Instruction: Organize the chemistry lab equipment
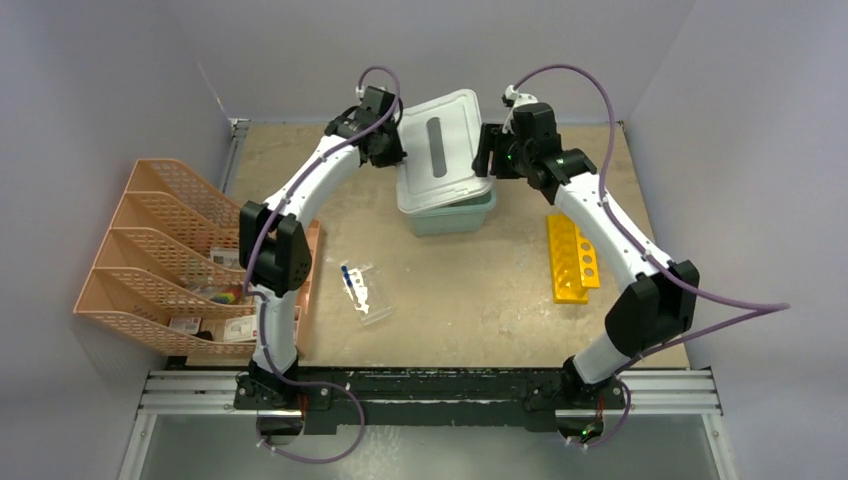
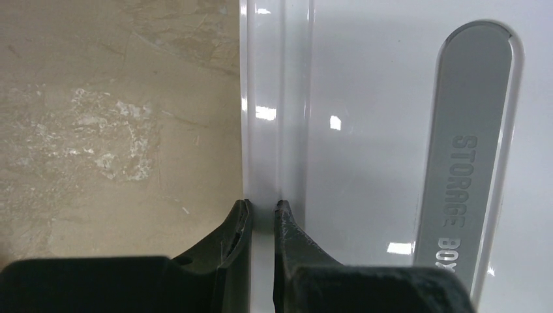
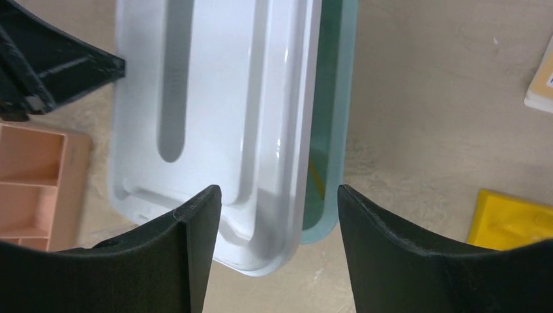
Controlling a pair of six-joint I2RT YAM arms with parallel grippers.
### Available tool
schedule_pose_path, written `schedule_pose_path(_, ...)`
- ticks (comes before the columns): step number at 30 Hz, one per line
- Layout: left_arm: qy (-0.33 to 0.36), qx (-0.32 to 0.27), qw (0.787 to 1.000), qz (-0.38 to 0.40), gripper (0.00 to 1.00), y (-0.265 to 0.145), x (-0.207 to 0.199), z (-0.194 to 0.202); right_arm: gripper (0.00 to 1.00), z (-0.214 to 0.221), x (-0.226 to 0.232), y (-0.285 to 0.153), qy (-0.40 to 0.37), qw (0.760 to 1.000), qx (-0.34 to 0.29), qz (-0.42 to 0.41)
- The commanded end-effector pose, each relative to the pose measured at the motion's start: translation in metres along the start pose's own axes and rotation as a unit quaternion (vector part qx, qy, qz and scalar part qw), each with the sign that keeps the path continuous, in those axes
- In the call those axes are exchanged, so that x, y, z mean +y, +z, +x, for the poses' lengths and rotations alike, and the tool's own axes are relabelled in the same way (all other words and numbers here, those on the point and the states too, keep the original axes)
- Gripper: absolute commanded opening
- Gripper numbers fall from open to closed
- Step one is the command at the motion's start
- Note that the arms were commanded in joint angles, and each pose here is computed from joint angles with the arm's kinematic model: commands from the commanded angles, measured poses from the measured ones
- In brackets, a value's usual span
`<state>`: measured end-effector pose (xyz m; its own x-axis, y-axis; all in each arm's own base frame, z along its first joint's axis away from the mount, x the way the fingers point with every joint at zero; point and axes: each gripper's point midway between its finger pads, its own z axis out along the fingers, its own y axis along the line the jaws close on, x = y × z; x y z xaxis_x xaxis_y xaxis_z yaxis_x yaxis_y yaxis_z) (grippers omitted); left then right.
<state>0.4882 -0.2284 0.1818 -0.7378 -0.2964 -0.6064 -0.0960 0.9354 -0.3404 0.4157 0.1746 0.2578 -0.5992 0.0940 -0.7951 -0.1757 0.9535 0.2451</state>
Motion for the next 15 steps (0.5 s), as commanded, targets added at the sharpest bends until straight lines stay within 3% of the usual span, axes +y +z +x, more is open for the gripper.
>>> schedule_pose_path(1, 0.007, -0.039, 0.999, -0.01, 0.0, -0.008, -0.007, -0.028, 0.65, -0.002, -0.018, 0.014, 0.008, 0.999, -0.01, 0.034)
schedule_pose_path(5, 0.011, -0.024, 1.0, 0.01, 0.0, -0.007, -0.015, -0.019, 0.59, 0.014, -0.033, 0.028, 0.012, 0.998, 0.012, 0.057)
schedule_pose_path(10, 0.014, -0.012, 0.998, 0.053, 0.15, -0.009, -0.031, -0.016, 0.47, 0.033, -0.042, 0.04, 0.01, 0.997, 0.037, 0.068)
schedule_pose_path(15, 0.012, -0.001, 0.994, 0.107, 0.29, -0.012, -0.052, -0.015, 0.42, 0.044, -0.054, 0.041, 0.014, 0.994, 0.048, 0.097)
